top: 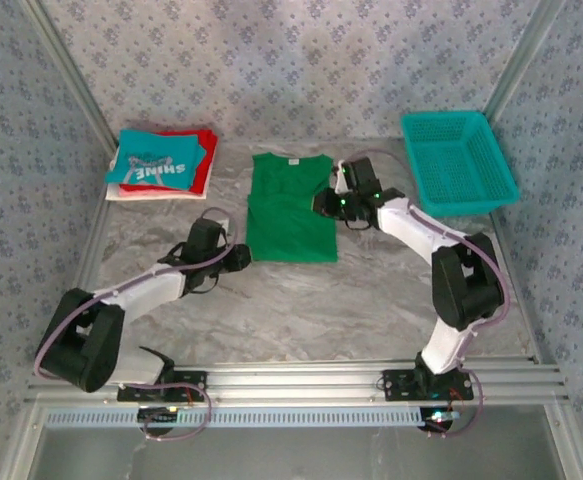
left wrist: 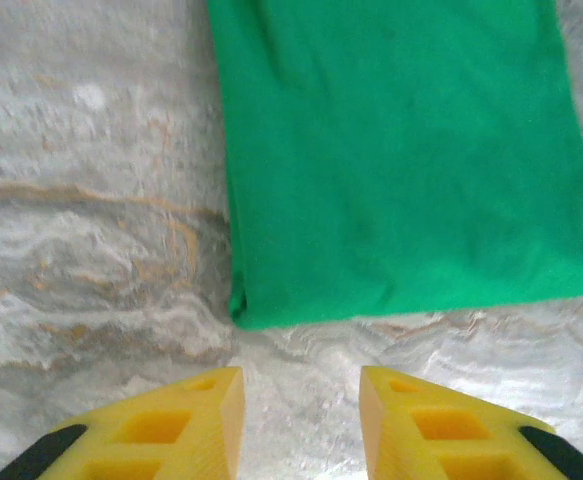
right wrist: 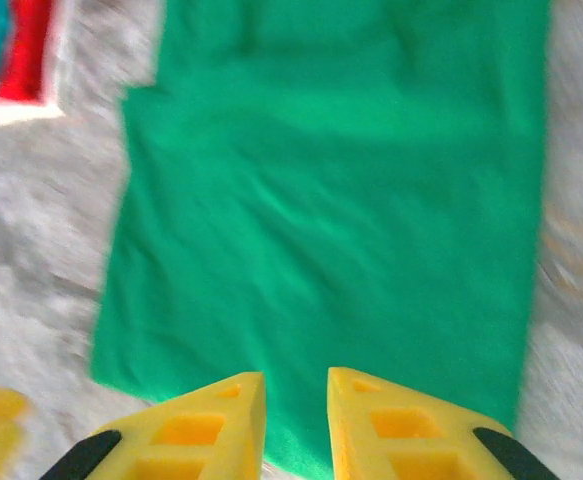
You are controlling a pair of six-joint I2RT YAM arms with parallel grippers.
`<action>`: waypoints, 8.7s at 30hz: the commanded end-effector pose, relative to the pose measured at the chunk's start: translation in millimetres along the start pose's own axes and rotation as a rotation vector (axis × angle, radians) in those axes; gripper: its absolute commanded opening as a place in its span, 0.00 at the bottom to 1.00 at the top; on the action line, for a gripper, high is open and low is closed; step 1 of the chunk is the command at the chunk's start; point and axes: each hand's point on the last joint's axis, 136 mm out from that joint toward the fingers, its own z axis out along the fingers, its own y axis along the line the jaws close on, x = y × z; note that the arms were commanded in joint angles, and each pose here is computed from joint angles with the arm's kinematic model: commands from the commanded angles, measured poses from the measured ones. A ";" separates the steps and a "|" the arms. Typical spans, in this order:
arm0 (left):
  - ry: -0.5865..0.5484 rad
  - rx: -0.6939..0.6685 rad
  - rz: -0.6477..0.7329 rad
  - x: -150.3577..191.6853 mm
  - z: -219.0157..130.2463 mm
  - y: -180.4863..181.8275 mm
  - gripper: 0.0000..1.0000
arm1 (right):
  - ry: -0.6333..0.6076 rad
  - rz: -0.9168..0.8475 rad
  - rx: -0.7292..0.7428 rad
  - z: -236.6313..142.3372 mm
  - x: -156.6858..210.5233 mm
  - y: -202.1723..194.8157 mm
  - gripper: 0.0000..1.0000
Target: Fold and stack the t-shirts
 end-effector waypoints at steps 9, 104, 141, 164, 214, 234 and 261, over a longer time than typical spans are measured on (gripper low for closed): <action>0.106 0.119 -0.027 -1.4 33.0 -11.1 0.45 | -0.014 0.051 0.072 -13.9 23.0 -35.0 0.33; 0.236 0.003 -0.057 120.6 -130.2 -26.8 0.00 | -0.007 0.076 0.072 -128.3 171.0 5.5 0.00; 0.026 -0.060 0.021 -84.1 -40.2 -3.4 0.00 | -0.220 -0.014 0.081 -60.3 -46.6 31.8 0.00; -0.032 -0.014 0.009 -66.1 -2.1 -43.1 0.56 | -0.078 -0.039 -0.129 -11.8 -17.4 44.5 0.28; 0.180 -0.251 0.043 -18.3 55.4 23.7 0.78 | -0.133 0.023 -0.106 -46.3 -26.6 61.7 0.48; 0.279 -0.258 0.076 23.5 82.9 40.2 0.29 | -0.106 0.106 -0.031 -40.2 -9.3 13.4 0.49; 0.031 -0.179 0.037 -95.9 26.7 44.9 0.00 | -0.072 0.177 -0.020 -37.9 -3.4 -23.9 0.50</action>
